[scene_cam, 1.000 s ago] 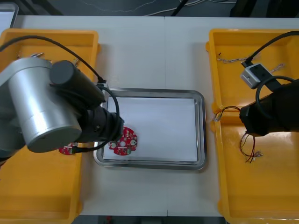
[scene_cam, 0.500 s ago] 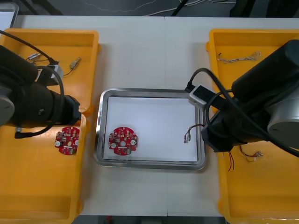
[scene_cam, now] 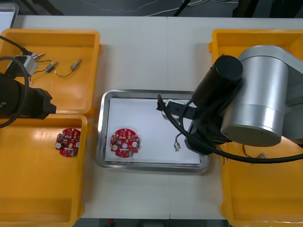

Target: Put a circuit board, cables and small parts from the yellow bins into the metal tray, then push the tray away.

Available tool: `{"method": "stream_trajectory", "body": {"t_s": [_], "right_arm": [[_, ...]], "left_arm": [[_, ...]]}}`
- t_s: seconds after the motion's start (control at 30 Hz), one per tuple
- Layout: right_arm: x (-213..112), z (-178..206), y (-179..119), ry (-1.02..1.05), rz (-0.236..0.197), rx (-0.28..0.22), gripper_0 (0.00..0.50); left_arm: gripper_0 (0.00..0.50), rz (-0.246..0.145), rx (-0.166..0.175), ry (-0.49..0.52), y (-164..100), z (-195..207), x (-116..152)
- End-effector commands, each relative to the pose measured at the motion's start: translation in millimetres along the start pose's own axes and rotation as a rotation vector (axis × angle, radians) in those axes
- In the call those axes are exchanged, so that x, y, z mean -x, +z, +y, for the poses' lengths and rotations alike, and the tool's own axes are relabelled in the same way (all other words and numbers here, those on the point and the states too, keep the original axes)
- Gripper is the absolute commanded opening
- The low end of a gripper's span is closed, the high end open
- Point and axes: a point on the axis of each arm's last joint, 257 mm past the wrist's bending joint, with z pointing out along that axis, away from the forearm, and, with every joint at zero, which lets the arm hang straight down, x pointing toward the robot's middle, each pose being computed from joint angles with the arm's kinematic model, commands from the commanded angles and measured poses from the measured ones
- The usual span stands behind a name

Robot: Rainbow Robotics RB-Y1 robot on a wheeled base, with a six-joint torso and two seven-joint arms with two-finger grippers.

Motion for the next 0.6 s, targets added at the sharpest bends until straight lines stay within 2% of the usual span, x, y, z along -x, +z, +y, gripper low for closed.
{"method": "stream_trajectory", "body": {"t_s": [0.03, 0.13, 0.2, 0.3, 0.4, 0.5, 0.6], "right_arm": [[28.8, -3.8, -2.3, -0.068, -0.037, -0.007, 0.0], [36.5, -1.5, 2.9, -0.092, -0.029, 0.007, 0.0], [44.4, 1.4, 6.3, -0.095, -0.027, 0.015, 0.0], [55.0, 5.2, 13.3, -0.103, -0.021, 0.008, 0.0], [61.0, 10.9, 19.1, -0.112, -0.017, 0.01, 0.0], [64.4, 19.0, 26.2, -0.124, -0.007, 0.022, 0.0], [65.1, 24.1, 32.0, -0.144, 0.005, 0.016, 0.0]], "left_arm": [[0.5, -0.038, 0.076, 0.086, -12.5, 34.3, 16.7], [0.5, -0.072, 0.094, 0.078, -13.4, 41.4, 29.1], [0.5, -0.11, 0.1, 0.068, -13.1, 45.2, 42.5], [0.5, -0.146, 0.093, 0.051, -9.3, 50.1, 59.8], [0.5, -0.167, 0.097, 0.066, -7.0, 56.1, 71.4], [0.5, -0.171, 0.11, 0.083, -1.5, 67.7, 79.3], [0.5, -0.17, 0.11, 0.094, 3.1, 74.1, 84.4]]}}
